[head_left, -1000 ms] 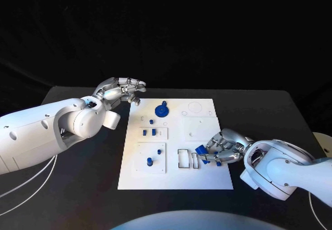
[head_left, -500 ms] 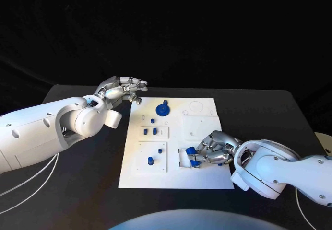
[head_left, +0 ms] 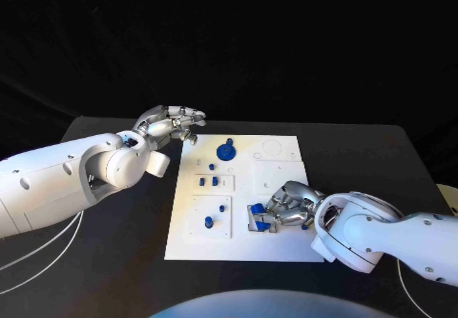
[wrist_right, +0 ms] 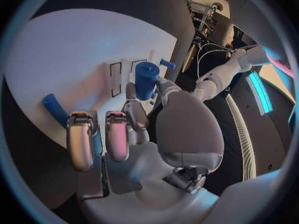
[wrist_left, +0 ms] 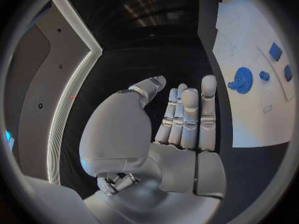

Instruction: Assemble the parts on the task board

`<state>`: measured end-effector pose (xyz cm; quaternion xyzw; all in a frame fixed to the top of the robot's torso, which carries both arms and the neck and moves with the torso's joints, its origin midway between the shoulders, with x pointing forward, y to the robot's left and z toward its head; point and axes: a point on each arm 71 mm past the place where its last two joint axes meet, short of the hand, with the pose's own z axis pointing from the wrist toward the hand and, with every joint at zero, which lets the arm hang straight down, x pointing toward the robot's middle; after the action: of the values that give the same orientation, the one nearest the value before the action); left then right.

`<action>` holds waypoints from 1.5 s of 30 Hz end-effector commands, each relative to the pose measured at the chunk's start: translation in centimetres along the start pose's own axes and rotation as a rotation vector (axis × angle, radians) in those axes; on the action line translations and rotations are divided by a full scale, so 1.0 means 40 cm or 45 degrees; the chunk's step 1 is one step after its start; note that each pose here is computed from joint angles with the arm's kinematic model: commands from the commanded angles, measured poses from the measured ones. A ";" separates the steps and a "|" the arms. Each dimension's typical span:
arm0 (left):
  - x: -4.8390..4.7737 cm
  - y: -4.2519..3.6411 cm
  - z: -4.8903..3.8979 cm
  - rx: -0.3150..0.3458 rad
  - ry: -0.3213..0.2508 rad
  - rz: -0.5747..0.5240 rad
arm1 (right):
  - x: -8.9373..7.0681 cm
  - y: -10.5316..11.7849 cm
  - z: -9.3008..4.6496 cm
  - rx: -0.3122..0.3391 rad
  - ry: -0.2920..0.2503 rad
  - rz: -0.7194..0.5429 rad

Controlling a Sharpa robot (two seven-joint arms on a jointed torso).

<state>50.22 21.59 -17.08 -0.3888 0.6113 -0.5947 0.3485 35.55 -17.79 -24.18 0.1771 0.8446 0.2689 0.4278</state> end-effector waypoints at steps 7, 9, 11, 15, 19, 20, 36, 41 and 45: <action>0.007 -0.002 0.001 0.005 0.025 -0.013 | -0.005 -0.005 0.019 0.005 -0.024 -0.111; 0.006 -0.002 0.000 0.005 0.025 -0.013 | -0.006 -0.005 0.023 0.004 -0.027 -0.123; 0.006 -0.002 0.000 0.005 0.025 -0.013 | -0.005 -0.004 0.025 0.002 -0.027 -0.132; 0.007 -0.002 0.000 0.005 0.025 -0.013 | -0.001 0.001 0.028 -0.006 -0.020 -0.143; 0.007 -0.002 0.000 0.005 0.025 -0.013 | 0.003 0.005 0.028 -0.014 -0.014 -0.150; 0.006 -0.002 0.000 0.005 0.025 -0.013 | 0.003 0.006 0.027 -0.016 -0.013 -0.150; 0.001 -0.002 -0.002 0.004 0.018 -0.011 | 0.002 0.015 -0.016 -0.134 -0.011 -0.200; 0.001 -0.002 -0.002 0.004 0.019 -0.012 | 0.004 0.018 -0.020 -0.149 -0.002 -0.225; 0.001 -0.001 -0.002 0.003 0.020 -0.012 | 0.002 0.015 -0.018 -0.143 0.000 -0.244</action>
<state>50.20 21.81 -17.10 -0.3896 0.6118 -0.5936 0.3486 35.05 -17.71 -23.52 0.0989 0.8394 0.2713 0.4604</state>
